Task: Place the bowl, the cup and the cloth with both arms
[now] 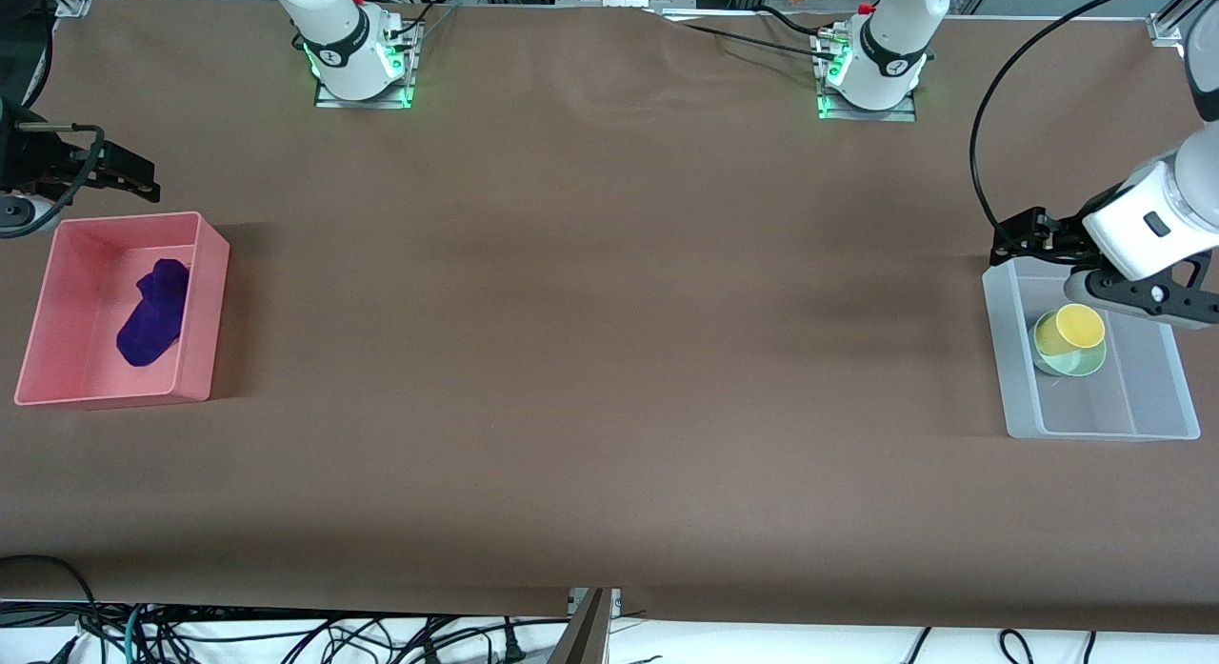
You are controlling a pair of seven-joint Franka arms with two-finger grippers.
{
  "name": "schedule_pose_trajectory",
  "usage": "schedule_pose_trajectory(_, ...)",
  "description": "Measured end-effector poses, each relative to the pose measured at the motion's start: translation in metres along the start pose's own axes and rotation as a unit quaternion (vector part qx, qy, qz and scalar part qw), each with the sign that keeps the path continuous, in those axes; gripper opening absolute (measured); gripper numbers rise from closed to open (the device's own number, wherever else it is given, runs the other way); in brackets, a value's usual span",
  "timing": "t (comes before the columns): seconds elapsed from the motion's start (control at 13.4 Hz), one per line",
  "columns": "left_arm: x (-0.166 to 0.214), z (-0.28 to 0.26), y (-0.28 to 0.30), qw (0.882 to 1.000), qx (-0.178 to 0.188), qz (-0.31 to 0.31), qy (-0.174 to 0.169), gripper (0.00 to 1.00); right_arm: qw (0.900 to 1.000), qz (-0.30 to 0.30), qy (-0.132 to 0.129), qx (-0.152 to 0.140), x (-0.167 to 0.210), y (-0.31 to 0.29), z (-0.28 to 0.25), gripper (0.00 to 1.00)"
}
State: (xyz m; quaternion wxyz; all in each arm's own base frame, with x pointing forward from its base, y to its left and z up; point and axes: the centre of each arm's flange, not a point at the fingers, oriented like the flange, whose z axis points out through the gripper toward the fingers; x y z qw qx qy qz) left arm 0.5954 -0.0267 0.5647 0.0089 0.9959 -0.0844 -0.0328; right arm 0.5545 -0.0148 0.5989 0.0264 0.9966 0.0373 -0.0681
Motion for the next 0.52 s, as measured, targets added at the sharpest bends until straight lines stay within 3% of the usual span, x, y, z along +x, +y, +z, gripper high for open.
schedule_pose_trajectory(0.3, -0.036, 0.005, 0.003, 1.000, 0.014, -0.018, 0.020, 1.00, 1.000, 0.000, 0.000, 0.000, 0.000, 0.000, 0.000, 1.00)
schedule_pose_trajectory(0.52, -0.039, 0.009, 0.003, 0.999, 0.014, -0.020, 0.020, 1.00, 1.000, 0.000, 0.000, 0.000, 0.000, 0.000, 0.000, 1.00)
